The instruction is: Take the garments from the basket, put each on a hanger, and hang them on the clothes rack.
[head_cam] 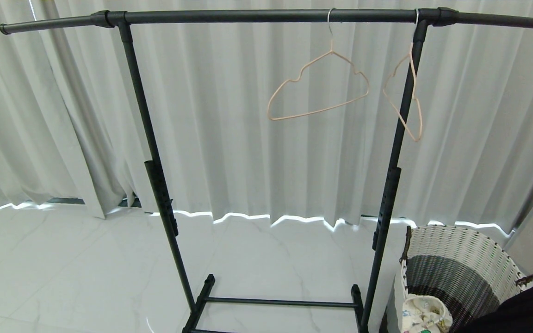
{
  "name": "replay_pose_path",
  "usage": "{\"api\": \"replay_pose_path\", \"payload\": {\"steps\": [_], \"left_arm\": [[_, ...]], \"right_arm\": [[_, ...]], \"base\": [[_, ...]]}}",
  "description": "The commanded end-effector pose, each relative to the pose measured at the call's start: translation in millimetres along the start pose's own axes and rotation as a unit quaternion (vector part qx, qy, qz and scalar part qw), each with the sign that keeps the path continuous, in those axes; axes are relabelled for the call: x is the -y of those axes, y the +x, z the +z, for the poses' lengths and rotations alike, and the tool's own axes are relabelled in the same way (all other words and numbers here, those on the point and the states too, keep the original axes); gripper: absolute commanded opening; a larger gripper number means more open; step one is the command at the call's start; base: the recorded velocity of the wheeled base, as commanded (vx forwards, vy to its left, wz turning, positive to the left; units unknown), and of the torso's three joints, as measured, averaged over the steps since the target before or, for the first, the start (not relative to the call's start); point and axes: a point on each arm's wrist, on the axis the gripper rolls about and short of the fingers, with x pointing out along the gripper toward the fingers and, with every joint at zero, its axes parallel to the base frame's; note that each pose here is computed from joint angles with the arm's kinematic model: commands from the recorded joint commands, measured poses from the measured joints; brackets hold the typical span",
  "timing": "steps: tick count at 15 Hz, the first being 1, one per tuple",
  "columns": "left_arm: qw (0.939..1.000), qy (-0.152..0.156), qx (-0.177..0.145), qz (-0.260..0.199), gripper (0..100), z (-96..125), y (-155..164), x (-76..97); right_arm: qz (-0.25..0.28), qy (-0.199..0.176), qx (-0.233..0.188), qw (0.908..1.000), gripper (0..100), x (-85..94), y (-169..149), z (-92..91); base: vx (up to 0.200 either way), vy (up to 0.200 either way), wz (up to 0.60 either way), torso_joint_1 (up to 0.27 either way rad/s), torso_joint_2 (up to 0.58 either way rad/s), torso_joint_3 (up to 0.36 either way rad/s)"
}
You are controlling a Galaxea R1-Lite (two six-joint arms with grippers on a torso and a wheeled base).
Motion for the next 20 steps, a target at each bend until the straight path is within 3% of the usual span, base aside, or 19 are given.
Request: {"api": "replay_pose_path", "payload": {"steps": [1, 5, 7, 11, 13, 16, 18, 19, 20], "left_arm": [[1.0000, 0.000, 0.000, 0.001, 100, 0, 0, 0.0], [1.0000, 0.000, 0.000, 0.001, 100, 0, 0, 0.0], [1.0000, 0.000, 0.000, 0.001, 100, 0, 0, 0.0], [1.0000, 0.000, 0.000, 0.001, 100, 0, 0, 0.0], [1.0000, 0.001, 0.000, 0.000, 100, 0, 0, 0.0], [1.0000, 0.001, 0.000, 0.001, 100, 0, 0, 0.0], [1.0000, 0.002, 0.000, 0.001, 100, 0, 0, 0.0], [1.0000, 0.007, 0.000, -0.002, 100, 0, 0, 0.1], [0.9998, 0.013, 0.002, -0.013, 100, 0, 0, 0.6]], "right_arm": [[0.001, -0.004, 0.000, 1.0000, 0, 0.0, 0, 0.1], [0.001, -0.008, 0.003, 1.0000, 0, 0.0, -1, 0.2], [0.012, -0.024, 0.006, 0.9996, 0, -1.5, 0, -0.1], [0.108, -0.083, 0.057, 0.9891, 0, -12.9, 6, 7.7], [0.166, -0.114, 0.069, 0.9771, 0, -21.0, 8, 12.1], [0.209, -0.136, 0.067, 0.9661, 0, -26.4, 10, 16.1], [0.259, -0.152, 0.061, 0.9521, 0, -36.2, 12, 15.8], [0.308, -0.164, 0.054, 0.9356, 0, -46.7, 13, 16.6], [0.338, -0.167, 0.051, 0.9250, 0, -54.7, 14, 18.6]], "base": [[-0.200, 0.000, 0.00, -0.002, 0.00, 0.002], [-0.200, 0.000, 0.00, -0.001, 0.00, 0.004], [0.000, 0.000, 0.00, 0.000, 0.00, 0.000], [0.000, 0.000, 0.00, 0.000, 0.00, 0.000], [0.000, 0.000, 0.00, 0.000, 0.00, 0.000], [0.000, 0.000, 0.00, 0.000, 0.00, 0.000], [0.000, 0.000, 0.00, 0.000, 0.00, 0.000], [0.000, 0.000, 0.00, 0.000, 0.00, 0.000], [0.000, 0.000, 0.00, 0.000, 0.00, 0.000]]}}
